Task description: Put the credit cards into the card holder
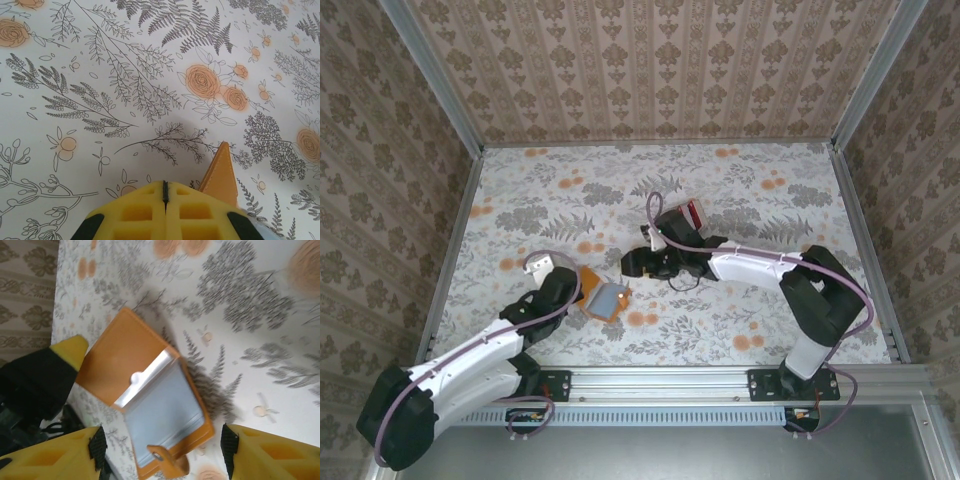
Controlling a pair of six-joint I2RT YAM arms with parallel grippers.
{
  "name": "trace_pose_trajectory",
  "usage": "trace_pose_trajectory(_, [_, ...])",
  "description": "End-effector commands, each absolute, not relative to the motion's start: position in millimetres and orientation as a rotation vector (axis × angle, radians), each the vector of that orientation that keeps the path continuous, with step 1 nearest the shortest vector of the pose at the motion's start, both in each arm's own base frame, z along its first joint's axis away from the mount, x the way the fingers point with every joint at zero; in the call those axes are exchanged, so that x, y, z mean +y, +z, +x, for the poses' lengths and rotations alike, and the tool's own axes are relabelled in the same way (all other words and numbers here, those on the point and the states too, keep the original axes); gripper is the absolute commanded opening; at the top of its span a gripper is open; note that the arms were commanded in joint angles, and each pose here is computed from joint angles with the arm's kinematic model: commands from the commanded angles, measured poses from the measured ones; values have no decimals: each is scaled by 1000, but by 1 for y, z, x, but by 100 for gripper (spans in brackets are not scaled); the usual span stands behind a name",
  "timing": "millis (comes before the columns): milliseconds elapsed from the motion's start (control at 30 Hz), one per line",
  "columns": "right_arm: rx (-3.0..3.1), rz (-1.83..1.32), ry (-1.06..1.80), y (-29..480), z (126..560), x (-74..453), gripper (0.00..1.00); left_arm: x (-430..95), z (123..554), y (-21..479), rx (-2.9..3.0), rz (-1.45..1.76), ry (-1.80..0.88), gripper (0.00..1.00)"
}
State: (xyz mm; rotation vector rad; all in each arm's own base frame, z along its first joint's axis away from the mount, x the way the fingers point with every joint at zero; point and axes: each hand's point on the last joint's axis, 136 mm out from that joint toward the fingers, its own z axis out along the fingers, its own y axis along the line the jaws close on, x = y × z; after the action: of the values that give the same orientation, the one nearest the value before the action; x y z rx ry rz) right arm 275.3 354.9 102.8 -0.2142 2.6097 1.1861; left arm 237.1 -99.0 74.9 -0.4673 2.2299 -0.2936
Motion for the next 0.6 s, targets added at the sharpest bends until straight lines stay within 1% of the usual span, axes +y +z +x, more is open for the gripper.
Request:
trace_pose_trajectory(0, [2665,-96,1270,92,258,362,65,-97,241,82,2207,-497,-282,0])
trace_pose_trajectory(133, [2748,44,1262,62,243,353,65,-97,241,78,2225,-504,-275,0])
trace_pose_trajectory(267, [2775,55,1248,59,236,352,65,-98,239,75,2228,-513,-283,0])
trace_pose_trajectory(400, [2792,24,1290,53,233,365,65,-101,241,76,2215,-516,-307,0])
trace_pose_trajectory(567, [2765,2,1399,55,241,388,65,-105,242,73,2221,-521,-318,0])
